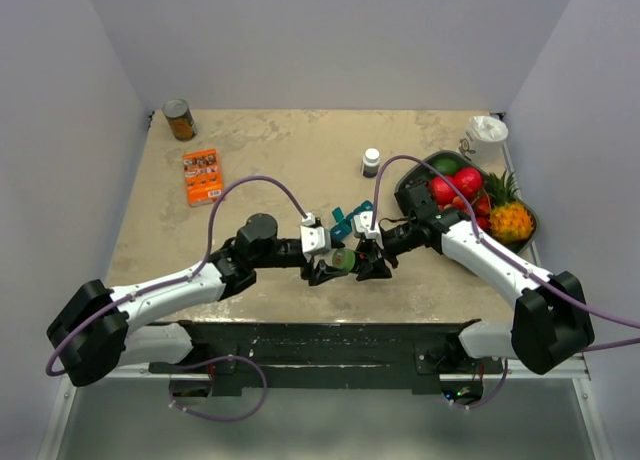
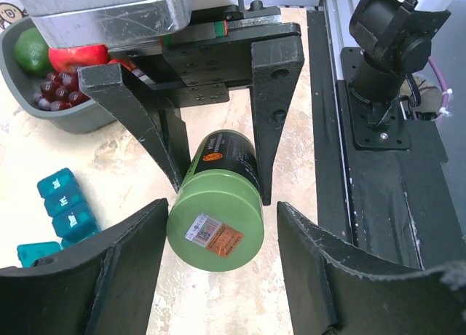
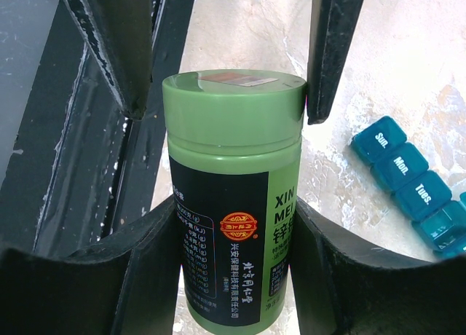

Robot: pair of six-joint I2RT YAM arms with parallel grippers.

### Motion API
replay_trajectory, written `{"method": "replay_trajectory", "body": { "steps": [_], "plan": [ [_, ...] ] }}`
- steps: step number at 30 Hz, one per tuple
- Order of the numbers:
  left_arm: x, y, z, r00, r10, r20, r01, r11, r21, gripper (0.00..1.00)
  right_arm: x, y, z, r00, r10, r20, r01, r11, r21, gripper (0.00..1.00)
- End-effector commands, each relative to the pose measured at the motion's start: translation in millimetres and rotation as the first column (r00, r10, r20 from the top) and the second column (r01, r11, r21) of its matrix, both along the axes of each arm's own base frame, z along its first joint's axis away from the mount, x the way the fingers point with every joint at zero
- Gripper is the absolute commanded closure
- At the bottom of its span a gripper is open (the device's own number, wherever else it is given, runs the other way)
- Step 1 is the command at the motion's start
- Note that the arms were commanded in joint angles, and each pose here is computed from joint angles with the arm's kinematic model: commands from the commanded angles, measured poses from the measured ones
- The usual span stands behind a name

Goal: Sort the pills into containers

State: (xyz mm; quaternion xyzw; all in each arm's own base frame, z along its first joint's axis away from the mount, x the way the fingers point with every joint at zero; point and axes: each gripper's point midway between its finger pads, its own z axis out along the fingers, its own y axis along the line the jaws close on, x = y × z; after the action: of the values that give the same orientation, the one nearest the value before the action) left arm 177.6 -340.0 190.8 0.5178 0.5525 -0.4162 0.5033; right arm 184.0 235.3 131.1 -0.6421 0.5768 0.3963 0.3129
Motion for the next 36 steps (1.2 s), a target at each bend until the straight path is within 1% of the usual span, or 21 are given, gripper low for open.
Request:
{"method": "replay_trajectory", "body": {
  "steps": [1,8,11,12,13,15,17,18,19,21,22,23,24,26,27,28,29,31,32,35,36],
  "plan": [
    [1.7,-8.0,12.9,0.999,-0.02,0.03,0.02,1.0,-0.013,0.35,0.6,5.8,16.3,0.998,0.026,0.051,-0.029,0.998,0.062,1.0],
    [4.8,-9.5,6.6,1.0,-0.012,0.007,0.011,1.0,0.017,0.41,0.3,5.6,16.5,0.998,0.026,0.051,-0.029,0.998,0.062,1.0],
    [5.5,-10.6,9.0,1.0,-0.008,-0.007,0.008,1.0,0.016,0.61,0.8,5.6,16.1,0.998,0.025,0.051,-0.028,0.998,0.061,1.0],
    [6.2,-10.8,9.9,1.0,0.0,-0.019,0.0,1.0,0.014,0.86,1.0,5.5,15.9,0.998,0.024,0.052,-0.027,0.998,0.06,1.0],
    [5.9,-11.2,12.0,0.998,0.015,-0.061,-0.015,1.0,0.005,0.98,1.6,5.7,15.7,0.998,0.023,0.055,-0.026,0.998,0.057,1.0],
    [14.6,-9.0,16.5,0.985,0.1,-0.139,-0.102,0.995,-0.008,1.0,4.3,4.7,15.7,0.998,0.007,0.057,-0.01,0.999,0.048,1.0],
    [20.4,-9.1,21.5,0.92,0.199,-0.338,-0.217,0.976,-0.017,1.0,9.6,4.5,15.1,0.998,-0.02,0.061,0.018,0.999,0.038,1.0],
    [26.0,-5.4,13.8,0.866,0.273,-0.419,-0.289,0.957,0.026,1.0,11.5,4.3,15.4,0.997,-0.031,0.066,0.028,0.999,0.036,1.0],
    [22.5,-6.6,13.2,0.771,0.299,-0.562,-0.332,0.942,0.045,1.0,16.0,5.3,17.0,0.996,-0.044,0.082,0.04,0.998,0.04,1.0],
    [23.4,-1.4,5.1,0.612,0.364,-0.702,-0.424,0.9,0.098,1.0,20.8,4.2,15.3,0.994,-0.078,0.079,0.076,0.997,0.027,1.0],
    [19.3,-1.4,5.0,0.411,0.357,-0.839,-0.481,0.867,0.133,1.0,24.2,5.0,17.0,0.992,-0.089,0.093,0.086,0.996,0.033,1.0],
    [16.9,6.8,-11.1,0.266,0.393,-0.88,-0.524,0.825,0.21,1.0,25.2,4.9,16.3,0.991,-0.101,0.086,0.098,0.995,0.03,1.0],
    [11.3,5.0,-7.9,0.126,0.34,-0.932,-0.533,0.816,0.225,1.0,26.6,4.6,15.2,0.99,-0.108,0.086,0.106,0.994,0.026,1.0],
    [8.1,11.5,-11.2,-0.005,0.329,-0.944,-0.574,0.773,0.272,1.0,27.7,5.3,15.4,0.99,-0.112,0.086,0.11,0.994,0.03,1.0],
    [8.5,12.1,-6.6,-0.031,0.311,-0.95,-0.589,0.762,0.268,1.0,27.4,5.9,15.3,0.99,-0.11,0.084,0.108,0.994,0.03,1.0],
    [8.4,12.5,3.2,-0.015,0.291,-0.956,-0.597,0.765,0.242,1.0,27.5,5.5,15.5,0.99,-0.112,0.084,0.11,0.994,0.03,1.0],
    [9.4,12.2,9.2,-0.004,0.28,-0.96,-0.601,0.767,0.226,0.9,27.0,5.5,16.1,0.99,-0.111,0.086,0.109,0.994,0.03,1.0],
    [12.2,12.2,19.8,0.056,0.286,-0.956,-0.606,0.771,0.196,0.57,26.2,5.0,16.3,0.99,-0.111,0.082,0.109,0.994,0.03,1.0],
    [10.2,13.8,18.3,0.066,0.305,-0.95,-0.598,0.774,0.207,0.29,26.0,4.3,17.5,0.99,-0.111,0.085,0.108,0.994,0.034,1.0],
    [7.4,20.2,20.0,0.179,0.349,-0.92,-0.583,0.791,0.186,0.05,25.7,3.5,18.7,0.991,-0.106,0.084,0.103,0.994,0.039,1.0],
    [7.2,23.5,18.8,0.262,0.377,-0.888,-0.574,0.801,0.171,0.04,24.7,3.4,18.5,0.991,-0.102,0.082,0.1,0.994,0.038,1.0]
  ]
}}
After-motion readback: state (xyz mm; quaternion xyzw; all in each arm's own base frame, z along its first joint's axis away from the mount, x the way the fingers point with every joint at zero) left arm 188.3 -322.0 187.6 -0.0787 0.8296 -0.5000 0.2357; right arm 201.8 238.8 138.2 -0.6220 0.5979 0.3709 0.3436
